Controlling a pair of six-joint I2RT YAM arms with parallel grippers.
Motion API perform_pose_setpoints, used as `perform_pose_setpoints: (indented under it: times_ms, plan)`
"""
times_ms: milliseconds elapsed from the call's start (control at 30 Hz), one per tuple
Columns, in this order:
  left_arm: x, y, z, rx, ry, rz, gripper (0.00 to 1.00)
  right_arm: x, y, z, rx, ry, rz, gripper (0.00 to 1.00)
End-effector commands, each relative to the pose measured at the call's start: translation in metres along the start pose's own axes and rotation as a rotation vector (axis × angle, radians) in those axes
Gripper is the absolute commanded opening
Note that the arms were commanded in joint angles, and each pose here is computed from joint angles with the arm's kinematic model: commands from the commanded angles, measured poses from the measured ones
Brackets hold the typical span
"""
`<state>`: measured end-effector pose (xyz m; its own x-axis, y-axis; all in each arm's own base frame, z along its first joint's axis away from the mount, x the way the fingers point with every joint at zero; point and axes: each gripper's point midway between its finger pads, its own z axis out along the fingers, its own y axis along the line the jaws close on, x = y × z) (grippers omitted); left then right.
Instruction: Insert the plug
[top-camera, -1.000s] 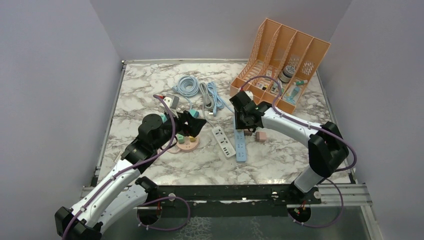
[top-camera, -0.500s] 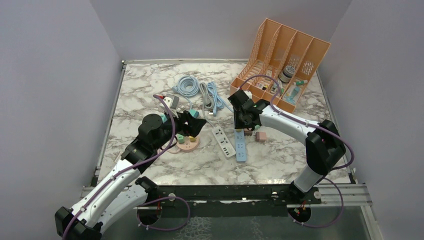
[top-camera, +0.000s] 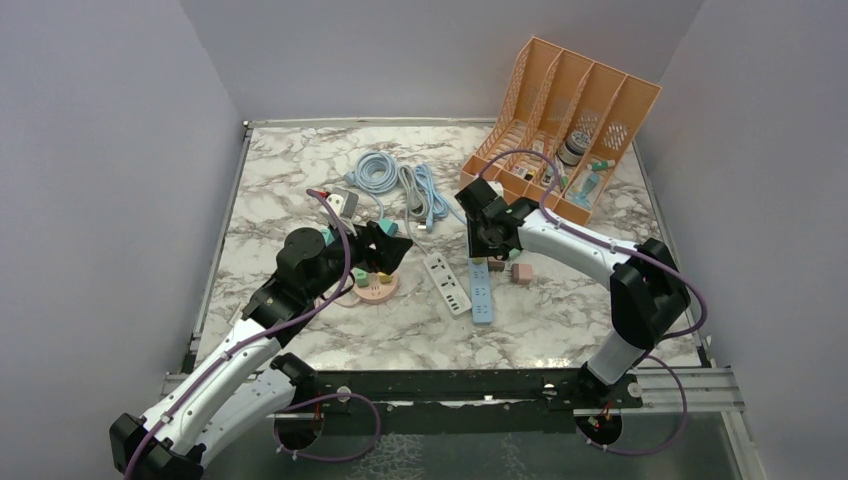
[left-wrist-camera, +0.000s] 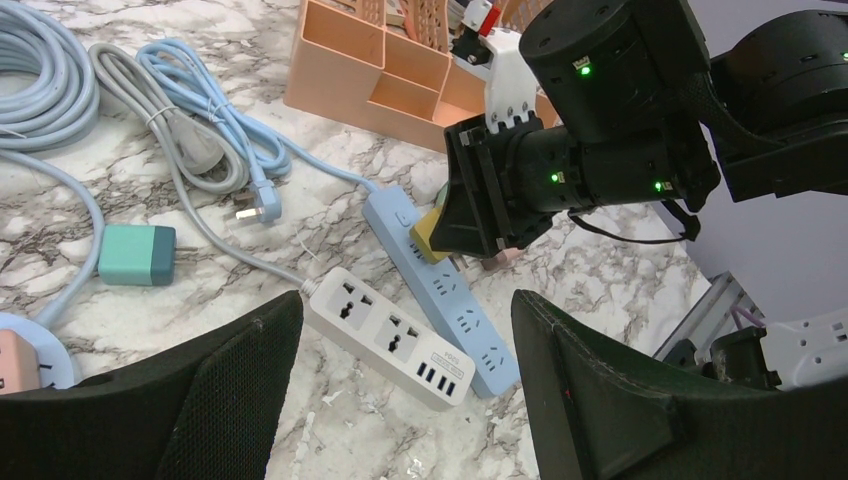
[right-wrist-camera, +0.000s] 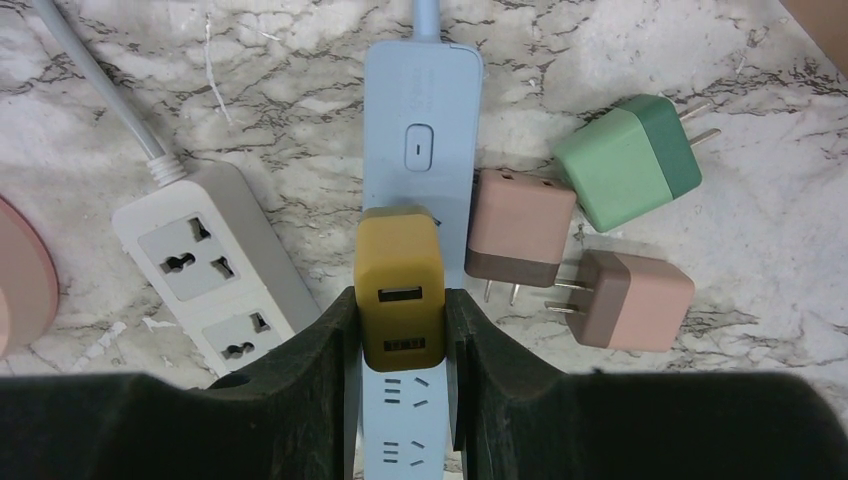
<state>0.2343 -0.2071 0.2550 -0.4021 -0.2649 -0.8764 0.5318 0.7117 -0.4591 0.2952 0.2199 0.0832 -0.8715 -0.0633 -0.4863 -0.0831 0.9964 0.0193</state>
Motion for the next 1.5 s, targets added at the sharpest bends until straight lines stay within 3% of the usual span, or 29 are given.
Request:
perform_pose_setpoints:
  times_ms: [0, 667, 1267, 1467]
  plan:
    - [-0.007, 0.001, -0.002, -0.009, -0.026, 0.003, 0.78, 0.012, 0.006, 0.019, -0.012, 0.043, -0.002, 0.01]
    - [-0.005, 0.003, -0.002, -0.019, -0.023, 0.003, 0.78, 0.041, -0.016, 0.047, 0.108, 0.101, -0.005, 0.01]
    - [-0.005, 0.005, -0.001, -0.031, -0.020, 0.004, 0.78, 0.122, -0.049, 0.102, 0.292, 0.260, -0.049, 0.01]
    - [-0.004, 0.006, 0.000, -0.033, -0.013, 0.003, 0.78, 0.081, -0.026, 0.081, 0.199, 0.146, 0.009, 0.01]
